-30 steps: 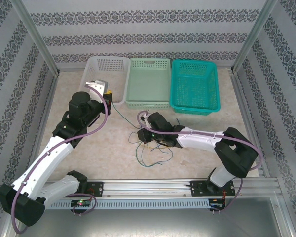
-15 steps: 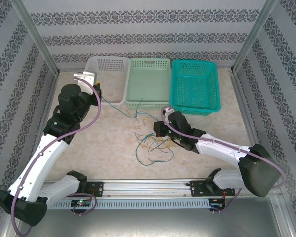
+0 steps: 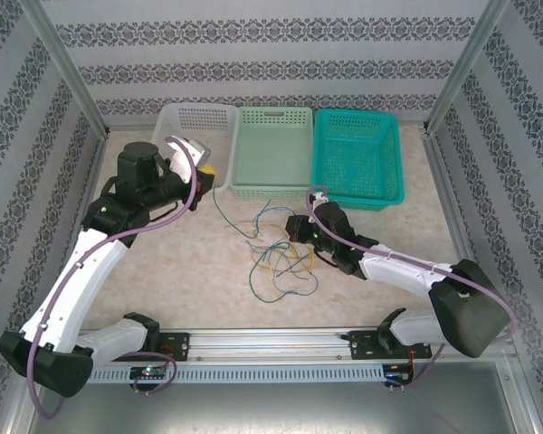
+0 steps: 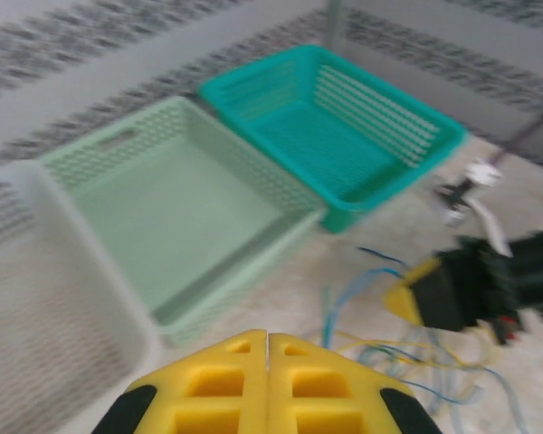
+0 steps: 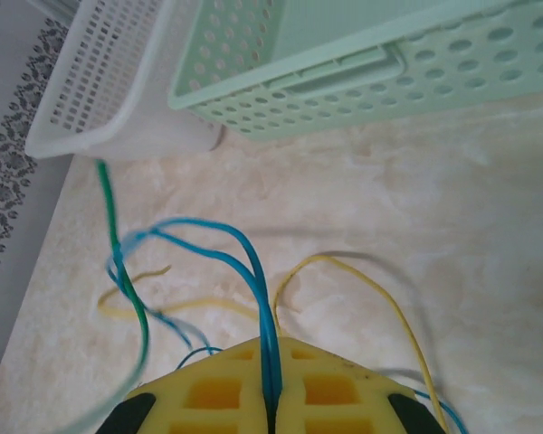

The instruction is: Untangle the cables

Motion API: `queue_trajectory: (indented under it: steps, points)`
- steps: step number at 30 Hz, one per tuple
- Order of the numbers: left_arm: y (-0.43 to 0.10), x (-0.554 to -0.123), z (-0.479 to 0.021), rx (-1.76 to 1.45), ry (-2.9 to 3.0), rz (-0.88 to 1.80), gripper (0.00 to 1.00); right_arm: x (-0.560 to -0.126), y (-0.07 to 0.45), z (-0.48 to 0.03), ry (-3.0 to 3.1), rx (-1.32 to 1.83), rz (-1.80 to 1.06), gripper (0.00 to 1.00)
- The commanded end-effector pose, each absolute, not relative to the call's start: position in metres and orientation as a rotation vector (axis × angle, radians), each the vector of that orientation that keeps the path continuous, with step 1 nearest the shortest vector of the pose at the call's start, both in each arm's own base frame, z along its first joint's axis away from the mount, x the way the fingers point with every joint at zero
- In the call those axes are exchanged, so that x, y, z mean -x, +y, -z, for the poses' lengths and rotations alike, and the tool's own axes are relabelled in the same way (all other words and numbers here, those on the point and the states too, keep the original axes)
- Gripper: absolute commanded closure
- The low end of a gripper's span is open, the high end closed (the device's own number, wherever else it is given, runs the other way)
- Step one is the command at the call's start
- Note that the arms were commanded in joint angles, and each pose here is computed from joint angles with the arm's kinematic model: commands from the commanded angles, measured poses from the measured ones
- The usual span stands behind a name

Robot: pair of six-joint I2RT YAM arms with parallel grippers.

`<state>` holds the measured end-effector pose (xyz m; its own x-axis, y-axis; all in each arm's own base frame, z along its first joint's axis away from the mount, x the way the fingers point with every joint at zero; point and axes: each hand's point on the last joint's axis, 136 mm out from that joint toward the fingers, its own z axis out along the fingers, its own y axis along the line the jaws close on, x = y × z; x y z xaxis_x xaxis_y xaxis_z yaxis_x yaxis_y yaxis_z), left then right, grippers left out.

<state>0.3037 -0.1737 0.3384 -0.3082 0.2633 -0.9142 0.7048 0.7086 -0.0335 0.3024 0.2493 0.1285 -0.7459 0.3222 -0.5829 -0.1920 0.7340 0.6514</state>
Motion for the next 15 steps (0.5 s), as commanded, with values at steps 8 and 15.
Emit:
queue_trajectory:
  steps: [8, 15]
  points:
    - [-0.205, -0.274, -0.328, -0.880, 1.926, 0.871, 1.00, -0.318, 0.284, -0.168, 2.083, -0.001, -1.044, 1.00]
    - [-0.163, -0.328, -0.307, -0.545, 2.049, 0.540, 1.00, -0.288, 0.327, -0.200, 1.980, 0.287, -1.199, 1.00]
